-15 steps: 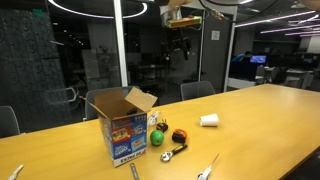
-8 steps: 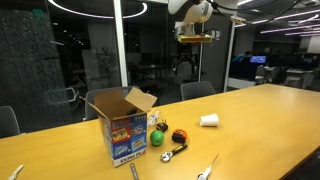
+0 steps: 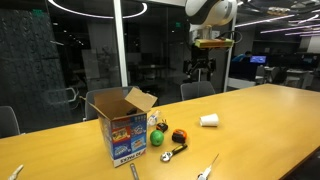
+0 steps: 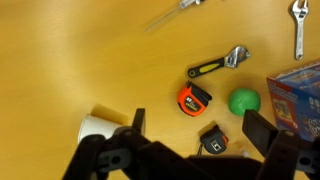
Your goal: Put the black tape in the box
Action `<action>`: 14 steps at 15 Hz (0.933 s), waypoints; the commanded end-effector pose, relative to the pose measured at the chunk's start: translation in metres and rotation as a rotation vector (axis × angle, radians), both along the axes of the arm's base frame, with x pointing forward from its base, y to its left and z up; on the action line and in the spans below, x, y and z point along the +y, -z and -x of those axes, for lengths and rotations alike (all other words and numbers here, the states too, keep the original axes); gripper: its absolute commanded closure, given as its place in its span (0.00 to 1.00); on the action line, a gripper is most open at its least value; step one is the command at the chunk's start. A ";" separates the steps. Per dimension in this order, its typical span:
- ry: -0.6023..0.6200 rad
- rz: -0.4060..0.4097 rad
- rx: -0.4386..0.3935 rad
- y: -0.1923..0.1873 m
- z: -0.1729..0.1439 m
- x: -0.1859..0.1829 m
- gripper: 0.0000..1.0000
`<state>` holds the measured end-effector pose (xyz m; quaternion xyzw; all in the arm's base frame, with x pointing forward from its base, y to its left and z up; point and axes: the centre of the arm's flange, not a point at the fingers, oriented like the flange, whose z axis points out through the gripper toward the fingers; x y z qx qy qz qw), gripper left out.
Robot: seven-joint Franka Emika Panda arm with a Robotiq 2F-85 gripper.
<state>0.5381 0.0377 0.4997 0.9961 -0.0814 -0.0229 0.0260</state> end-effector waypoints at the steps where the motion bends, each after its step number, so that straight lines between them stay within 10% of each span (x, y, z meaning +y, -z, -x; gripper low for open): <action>1: -0.045 -0.018 -0.014 0.010 0.089 -0.006 0.00; 14: -0.039 0.001 0.049 0.022 0.103 -0.006 0.00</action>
